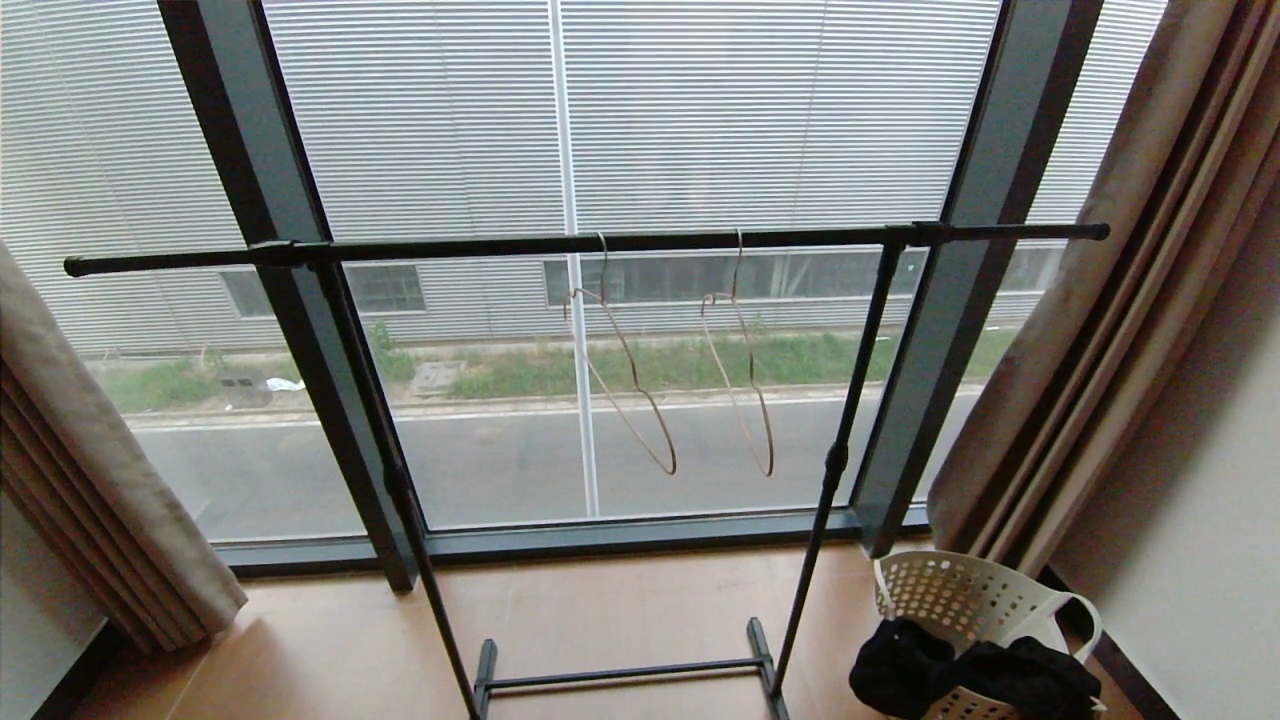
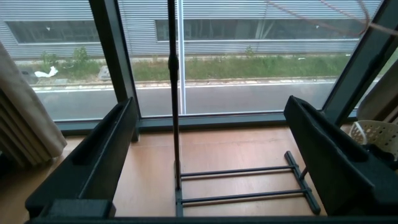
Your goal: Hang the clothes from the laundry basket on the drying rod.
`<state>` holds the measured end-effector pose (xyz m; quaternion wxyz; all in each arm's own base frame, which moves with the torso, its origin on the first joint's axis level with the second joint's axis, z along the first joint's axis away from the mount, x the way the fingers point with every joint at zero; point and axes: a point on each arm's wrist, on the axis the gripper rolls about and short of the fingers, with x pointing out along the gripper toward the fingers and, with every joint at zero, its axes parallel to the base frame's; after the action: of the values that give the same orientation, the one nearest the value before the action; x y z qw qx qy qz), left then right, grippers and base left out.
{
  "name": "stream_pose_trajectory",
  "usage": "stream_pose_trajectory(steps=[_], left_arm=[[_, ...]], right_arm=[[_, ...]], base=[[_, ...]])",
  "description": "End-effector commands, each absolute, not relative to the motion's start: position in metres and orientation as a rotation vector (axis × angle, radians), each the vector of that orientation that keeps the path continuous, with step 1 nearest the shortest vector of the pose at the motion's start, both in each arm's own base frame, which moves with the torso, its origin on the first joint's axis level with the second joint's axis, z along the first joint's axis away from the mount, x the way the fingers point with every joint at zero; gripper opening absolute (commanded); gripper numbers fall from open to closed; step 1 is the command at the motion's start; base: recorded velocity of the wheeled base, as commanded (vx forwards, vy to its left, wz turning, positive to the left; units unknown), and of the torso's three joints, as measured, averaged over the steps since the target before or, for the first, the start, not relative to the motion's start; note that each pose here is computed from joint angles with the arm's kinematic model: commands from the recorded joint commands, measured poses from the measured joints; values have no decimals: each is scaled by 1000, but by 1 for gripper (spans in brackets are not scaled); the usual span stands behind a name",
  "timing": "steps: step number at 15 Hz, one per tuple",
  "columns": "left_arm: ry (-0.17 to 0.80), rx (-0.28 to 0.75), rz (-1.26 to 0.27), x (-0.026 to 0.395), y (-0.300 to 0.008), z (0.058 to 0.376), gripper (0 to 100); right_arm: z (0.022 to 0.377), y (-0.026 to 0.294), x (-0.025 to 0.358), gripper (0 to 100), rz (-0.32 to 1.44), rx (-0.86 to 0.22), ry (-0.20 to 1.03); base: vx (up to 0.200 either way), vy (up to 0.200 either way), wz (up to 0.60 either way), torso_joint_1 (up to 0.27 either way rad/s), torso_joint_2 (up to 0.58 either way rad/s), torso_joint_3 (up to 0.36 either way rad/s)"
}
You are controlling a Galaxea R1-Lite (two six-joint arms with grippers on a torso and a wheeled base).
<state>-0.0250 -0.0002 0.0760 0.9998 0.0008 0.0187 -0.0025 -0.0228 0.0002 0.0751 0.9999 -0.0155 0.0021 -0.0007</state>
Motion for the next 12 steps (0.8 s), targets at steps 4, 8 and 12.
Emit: stream_pose_trajectory(steps=[4, 8, 12], left_arm=[[38, 1, -5, -25, 0, 76, 100], [38, -2, -3, -25, 0, 76, 100], [38, 1, -5, -25, 0, 76, 100]], right_arm=[[75, 0, -23, 100, -1, -31, 3], [75, 0, -23, 100, 0, -32, 5], [75, 0, -23, 100, 0, -32, 5]], base=[[0, 0, 0, -163, 369, 201], [0, 0, 0, -190, 449, 253], [0, 0, 0, -227, 549, 321]])
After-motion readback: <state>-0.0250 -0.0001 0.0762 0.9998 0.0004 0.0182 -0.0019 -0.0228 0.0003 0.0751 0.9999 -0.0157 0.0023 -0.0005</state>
